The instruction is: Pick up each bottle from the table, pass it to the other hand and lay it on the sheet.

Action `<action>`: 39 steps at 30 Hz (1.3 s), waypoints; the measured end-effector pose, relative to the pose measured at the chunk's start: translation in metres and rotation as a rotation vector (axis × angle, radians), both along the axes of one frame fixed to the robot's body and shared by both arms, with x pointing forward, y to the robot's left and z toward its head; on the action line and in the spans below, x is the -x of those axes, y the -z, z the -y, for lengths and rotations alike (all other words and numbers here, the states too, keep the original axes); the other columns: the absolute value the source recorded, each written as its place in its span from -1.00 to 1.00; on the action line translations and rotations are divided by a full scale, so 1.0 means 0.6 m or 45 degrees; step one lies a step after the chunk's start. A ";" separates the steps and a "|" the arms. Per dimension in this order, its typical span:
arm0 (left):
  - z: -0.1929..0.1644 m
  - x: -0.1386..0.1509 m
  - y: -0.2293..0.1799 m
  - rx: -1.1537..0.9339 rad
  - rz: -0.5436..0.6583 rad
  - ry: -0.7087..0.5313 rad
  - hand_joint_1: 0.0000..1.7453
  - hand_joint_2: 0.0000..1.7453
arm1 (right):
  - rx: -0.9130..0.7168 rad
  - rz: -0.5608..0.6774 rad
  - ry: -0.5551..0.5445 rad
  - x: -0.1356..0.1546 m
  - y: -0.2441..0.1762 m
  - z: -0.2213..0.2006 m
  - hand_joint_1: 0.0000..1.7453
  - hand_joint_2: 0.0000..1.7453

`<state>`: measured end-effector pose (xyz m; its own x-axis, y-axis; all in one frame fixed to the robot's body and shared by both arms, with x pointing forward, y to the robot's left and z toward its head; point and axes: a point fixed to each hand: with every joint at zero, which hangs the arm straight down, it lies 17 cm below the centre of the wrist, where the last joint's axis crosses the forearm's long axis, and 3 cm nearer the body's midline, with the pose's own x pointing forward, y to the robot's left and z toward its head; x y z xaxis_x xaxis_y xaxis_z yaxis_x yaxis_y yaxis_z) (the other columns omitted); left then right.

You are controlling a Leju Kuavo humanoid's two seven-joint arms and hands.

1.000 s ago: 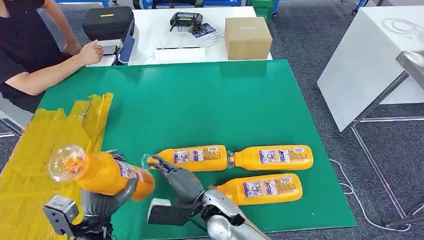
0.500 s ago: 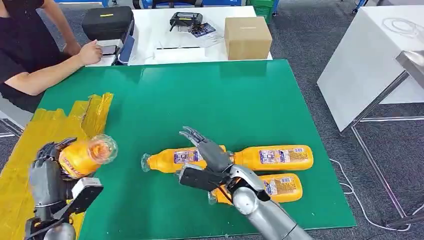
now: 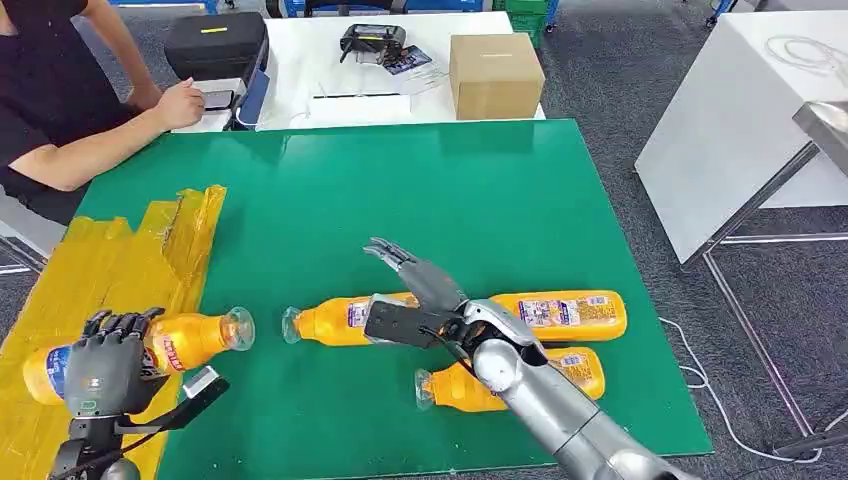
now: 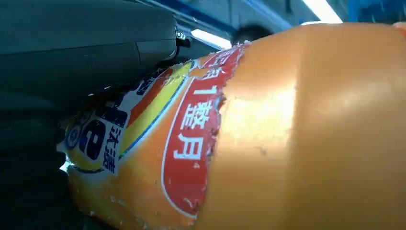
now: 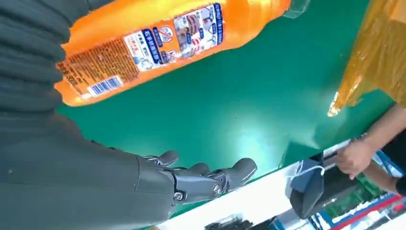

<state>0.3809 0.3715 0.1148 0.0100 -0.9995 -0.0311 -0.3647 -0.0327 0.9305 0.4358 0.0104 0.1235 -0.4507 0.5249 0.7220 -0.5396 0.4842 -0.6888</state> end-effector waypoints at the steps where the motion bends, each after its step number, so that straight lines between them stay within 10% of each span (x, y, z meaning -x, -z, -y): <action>1: -0.004 -0.001 0.015 -0.025 -0.035 -0.002 1.00 1.00 | 0.010 -0.006 -0.002 -0.002 0.003 0.000 -1.00 1.00; 10: -0.027 -0.011 0.121 -0.155 -0.288 -0.004 1.00 1.00 | 0.091 -0.062 -0.028 -0.013 0.031 -0.016 -1.00 1.00; 11: -0.029 -0.013 0.125 -0.159 -0.301 -0.001 -1.00 1.00 | 0.097 -0.065 -0.031 -0.014 0.032 -0.018 -1.00 1.00; 15: -0.046 -0.027 0.151 -0.162 -0.405 -0.026 -1.00 1.00 | 0.139 -0.090 -0.037 -0.016 0.044 -0.019 -1.00 1.00; 16: -0.053 -0.033 0.155 -0.168 -0.430 -0.032 -1.00 -1.00 | 0.156 -0.096 -0.041 -0.016 0.048 -0.021 -1.00 1.00; 39: -0.094 -0.056 0.180 0.011 -0.523 0.026 -1.00 -1.00 | 1.032 0.072 -0.085 -0.049 0.183 0.053 -1.00 1.00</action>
